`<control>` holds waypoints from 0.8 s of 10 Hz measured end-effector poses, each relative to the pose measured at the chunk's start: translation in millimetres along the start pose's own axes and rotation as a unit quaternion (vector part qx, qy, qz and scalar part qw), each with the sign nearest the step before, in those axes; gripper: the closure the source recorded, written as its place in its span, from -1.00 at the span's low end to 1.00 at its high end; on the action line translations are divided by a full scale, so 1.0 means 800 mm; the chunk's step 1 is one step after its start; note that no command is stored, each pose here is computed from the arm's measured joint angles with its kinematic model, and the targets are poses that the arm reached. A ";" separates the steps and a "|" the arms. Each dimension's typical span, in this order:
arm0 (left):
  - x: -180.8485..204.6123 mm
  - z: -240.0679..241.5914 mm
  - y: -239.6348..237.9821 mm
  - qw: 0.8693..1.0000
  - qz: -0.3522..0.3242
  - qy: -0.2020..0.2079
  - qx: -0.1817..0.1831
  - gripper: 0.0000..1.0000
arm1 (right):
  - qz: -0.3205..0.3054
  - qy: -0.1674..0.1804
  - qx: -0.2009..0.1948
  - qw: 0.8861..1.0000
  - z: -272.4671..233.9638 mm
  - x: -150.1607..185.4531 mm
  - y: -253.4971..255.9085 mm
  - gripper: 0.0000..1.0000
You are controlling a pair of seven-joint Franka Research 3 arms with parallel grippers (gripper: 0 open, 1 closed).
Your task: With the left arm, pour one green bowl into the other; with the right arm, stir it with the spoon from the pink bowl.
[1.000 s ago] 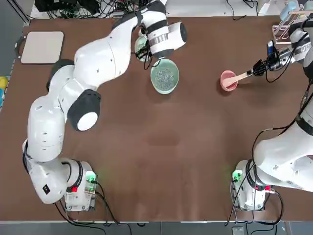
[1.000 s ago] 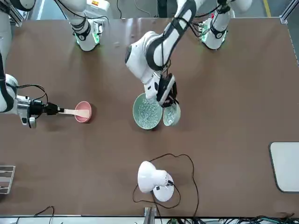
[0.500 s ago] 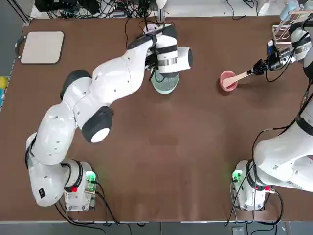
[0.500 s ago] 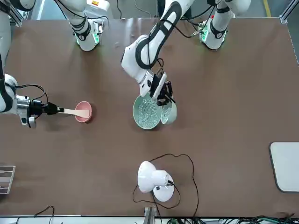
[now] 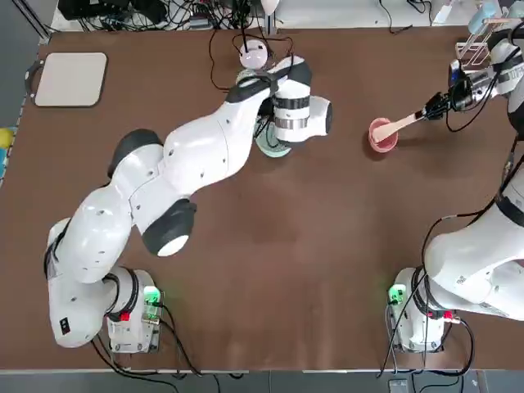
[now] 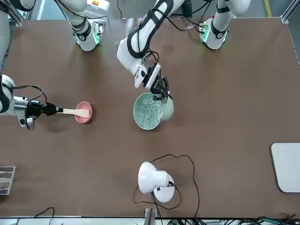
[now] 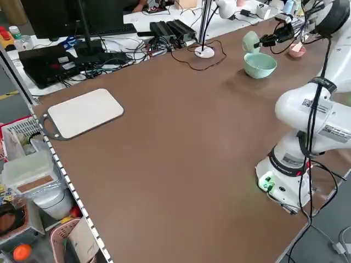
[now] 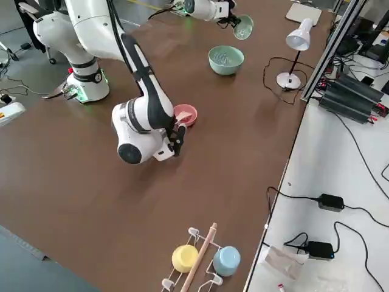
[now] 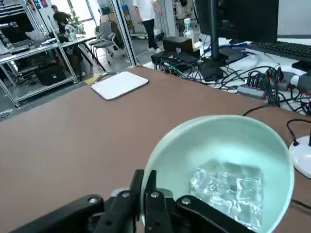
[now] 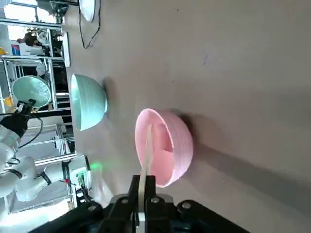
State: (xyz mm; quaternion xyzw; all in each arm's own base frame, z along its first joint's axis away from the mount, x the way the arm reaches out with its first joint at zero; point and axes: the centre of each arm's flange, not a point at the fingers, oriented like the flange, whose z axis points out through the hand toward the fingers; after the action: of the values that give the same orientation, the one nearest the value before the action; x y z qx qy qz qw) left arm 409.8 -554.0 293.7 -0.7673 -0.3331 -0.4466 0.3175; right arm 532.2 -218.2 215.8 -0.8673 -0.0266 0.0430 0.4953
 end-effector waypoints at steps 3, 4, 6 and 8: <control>-0.028 0.007 0.002 0.997 -0.021 0.075 -0.005 0.91 | 0.034 -0.006 0.002 0.999 -0.028 0.023 -0.047 0.89; -0.038 0.006 0.001 0.995 -0.022 0.092 -0.008 0.91 | 0.043 -0.004 -0.005 0.999 -0.036 0.030 -0.071 0.89; -0.050 -0.007 -0.004 0.994 -0.021 0.106 -0.019 0.91 | 0.054 -0.004 -0.023 0.998 -0.040 0.046 -0.137 0.89; -0.065 -0.015 -0.011 0.991 -0.015 0.132 -0.022 0.91 | 0.068 -0.008 -0.042 0.997 -0.033 0.058 -0.205 0.89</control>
State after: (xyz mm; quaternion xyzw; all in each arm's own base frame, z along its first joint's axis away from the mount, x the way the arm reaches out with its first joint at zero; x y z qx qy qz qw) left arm 377.4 -570.7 253.2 -0.7033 -0.2897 -0.5563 0.3346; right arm 580.4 -153.6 368.5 -0.8869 0.0266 0.0821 0.4538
